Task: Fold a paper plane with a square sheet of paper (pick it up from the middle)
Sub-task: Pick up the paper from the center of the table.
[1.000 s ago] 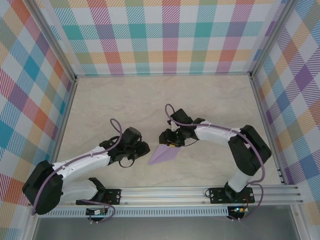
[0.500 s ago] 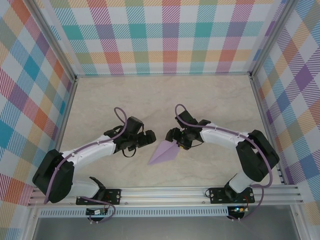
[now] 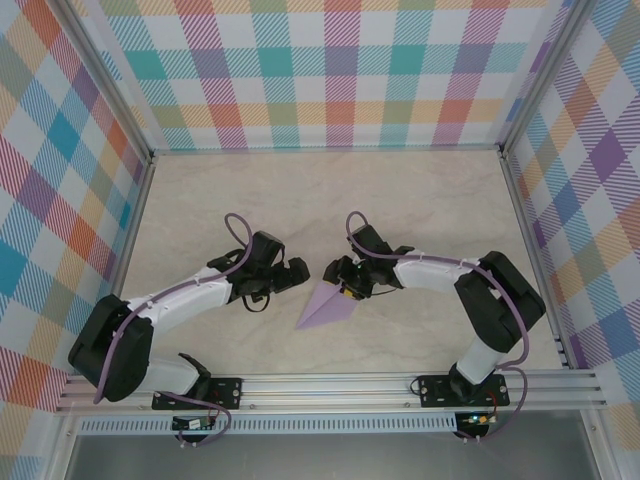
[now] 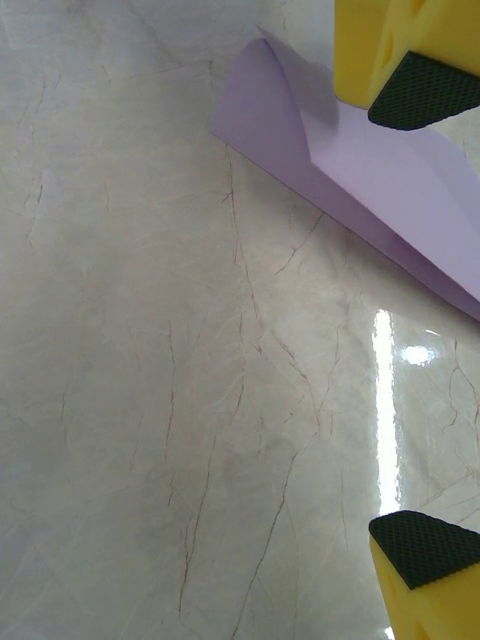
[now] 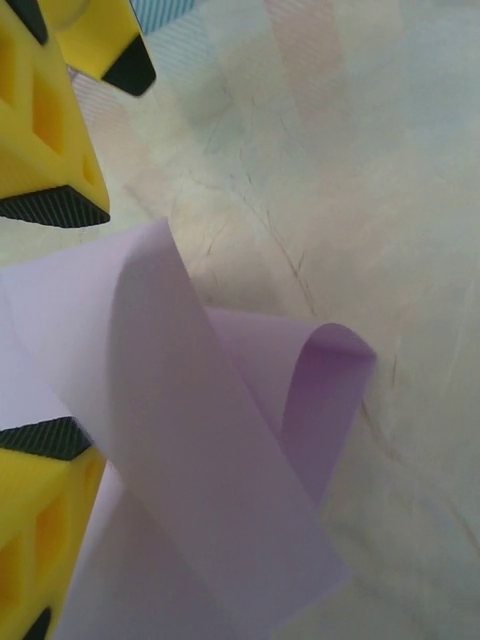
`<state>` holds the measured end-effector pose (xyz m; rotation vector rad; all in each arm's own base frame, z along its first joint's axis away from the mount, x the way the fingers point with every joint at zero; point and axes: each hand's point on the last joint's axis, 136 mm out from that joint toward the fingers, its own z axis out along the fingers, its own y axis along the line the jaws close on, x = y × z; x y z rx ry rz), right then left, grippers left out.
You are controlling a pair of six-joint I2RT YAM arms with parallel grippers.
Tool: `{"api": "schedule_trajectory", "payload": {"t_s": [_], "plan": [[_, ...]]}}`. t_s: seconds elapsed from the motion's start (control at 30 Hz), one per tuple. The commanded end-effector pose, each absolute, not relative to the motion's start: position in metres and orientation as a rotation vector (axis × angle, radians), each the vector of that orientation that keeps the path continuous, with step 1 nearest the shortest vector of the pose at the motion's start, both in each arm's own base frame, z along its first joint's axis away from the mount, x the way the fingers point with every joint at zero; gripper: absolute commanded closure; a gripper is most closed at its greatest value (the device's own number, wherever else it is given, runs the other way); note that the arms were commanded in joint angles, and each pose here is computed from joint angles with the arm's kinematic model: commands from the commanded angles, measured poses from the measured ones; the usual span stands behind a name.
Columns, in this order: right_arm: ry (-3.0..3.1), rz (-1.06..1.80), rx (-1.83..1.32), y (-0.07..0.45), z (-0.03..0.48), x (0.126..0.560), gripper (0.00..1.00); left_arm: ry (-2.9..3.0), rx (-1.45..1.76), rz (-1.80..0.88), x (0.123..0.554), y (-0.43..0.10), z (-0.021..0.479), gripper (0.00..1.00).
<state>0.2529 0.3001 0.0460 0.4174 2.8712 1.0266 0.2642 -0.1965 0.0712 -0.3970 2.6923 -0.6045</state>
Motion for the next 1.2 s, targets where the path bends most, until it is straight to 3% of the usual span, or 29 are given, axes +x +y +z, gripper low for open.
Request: {"api": "schedule_trajectory", "payload": {"t_s": [0.0,0.77,0.97,1.17], "plan": [[2.823,1.167,0.379,0.315,0.05,0.255,0.48,2.712,-0.417,-0.602,0.265,-0.193,0.07,0.0],[2.76,1.202,0.47,0.319,0.039,0.236,0.51,2.74,-0.444,-0.585,0.262,-0.187,0.062,0.0],[2.719,1.159,0.456,0.317,0.043,0.245,0.62,2.742,-0.447,-0.587,0.261,-0.186,0.062,0.0],[2.682,1.101,0.426,0.312,0.052,0.253,0.85,2.739,-0.449,-0.643,0.26,-0.189,0.068,0.0]]}}
